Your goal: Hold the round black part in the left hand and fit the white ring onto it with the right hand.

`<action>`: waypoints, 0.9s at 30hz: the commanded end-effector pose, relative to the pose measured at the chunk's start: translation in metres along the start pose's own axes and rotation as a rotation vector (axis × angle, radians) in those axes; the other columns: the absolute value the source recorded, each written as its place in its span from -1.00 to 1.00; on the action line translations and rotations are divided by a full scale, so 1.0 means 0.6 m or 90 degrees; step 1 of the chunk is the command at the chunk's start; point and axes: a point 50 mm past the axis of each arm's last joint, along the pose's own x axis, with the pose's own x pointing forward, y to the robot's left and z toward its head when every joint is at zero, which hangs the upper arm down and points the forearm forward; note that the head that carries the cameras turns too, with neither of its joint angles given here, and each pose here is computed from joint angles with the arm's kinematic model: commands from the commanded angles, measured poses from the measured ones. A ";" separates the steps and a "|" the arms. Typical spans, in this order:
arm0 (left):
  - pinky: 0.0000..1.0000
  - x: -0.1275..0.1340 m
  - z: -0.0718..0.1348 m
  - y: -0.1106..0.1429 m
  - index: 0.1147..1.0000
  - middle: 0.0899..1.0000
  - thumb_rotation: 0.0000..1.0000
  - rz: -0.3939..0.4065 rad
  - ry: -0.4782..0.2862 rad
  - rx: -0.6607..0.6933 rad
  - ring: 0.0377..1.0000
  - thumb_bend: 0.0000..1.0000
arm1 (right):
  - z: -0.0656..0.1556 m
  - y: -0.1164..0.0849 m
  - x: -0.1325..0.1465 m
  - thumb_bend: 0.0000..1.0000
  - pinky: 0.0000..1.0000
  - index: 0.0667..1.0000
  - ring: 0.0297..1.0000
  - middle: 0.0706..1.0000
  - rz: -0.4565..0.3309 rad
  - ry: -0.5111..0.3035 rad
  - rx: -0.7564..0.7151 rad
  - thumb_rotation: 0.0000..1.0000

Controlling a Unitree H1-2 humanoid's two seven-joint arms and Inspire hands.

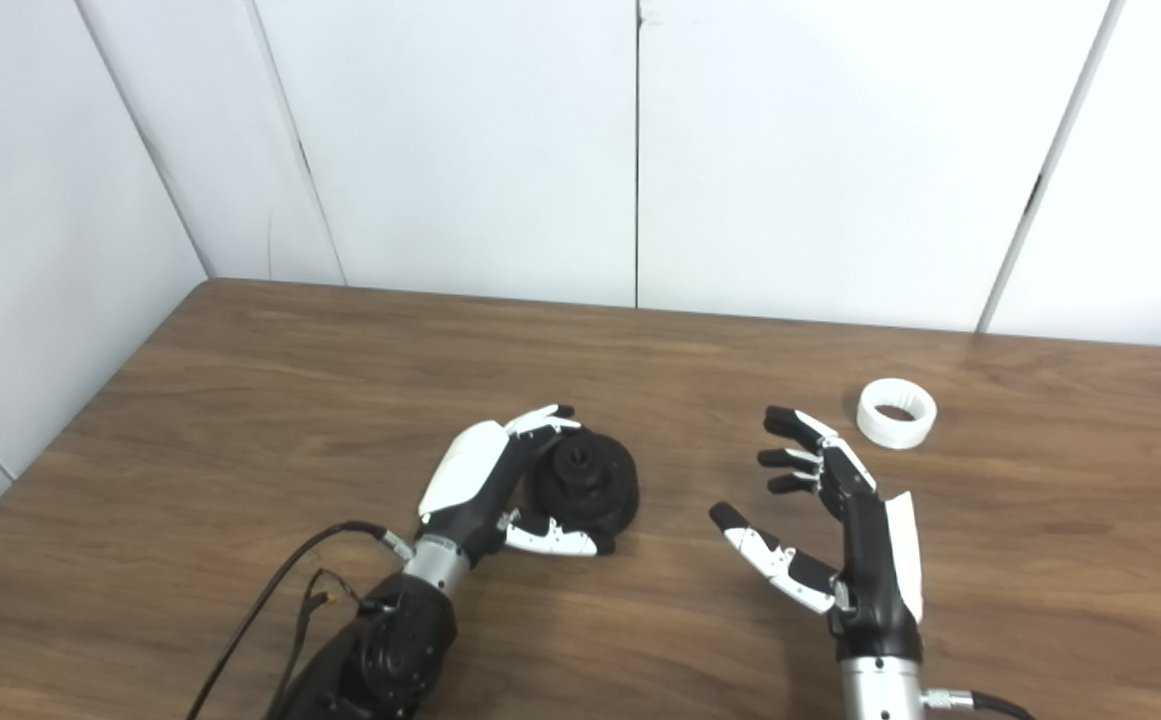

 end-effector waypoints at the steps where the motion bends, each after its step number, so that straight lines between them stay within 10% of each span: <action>1: 0.70 -0.018 0.003 -0.025 0.10 0.79 -0.39 -0.050 -0.005 0.002 0.82 0.71 | -0.016 -0.005 -0.017 0.32 0.13 0.50 0.32 0.50 0.006 0.025 -0.008 -0.64; 27: 0.83 -0.050 0.009 -0.064 0.17 0.83 -0.30 -0.121 -0.061 0.066 0.89 0.85 | -0.011 -0.007 -0.015 0.32 0.14 0.50 0.33 0.52 0.005 0.017 -0.007 -0.62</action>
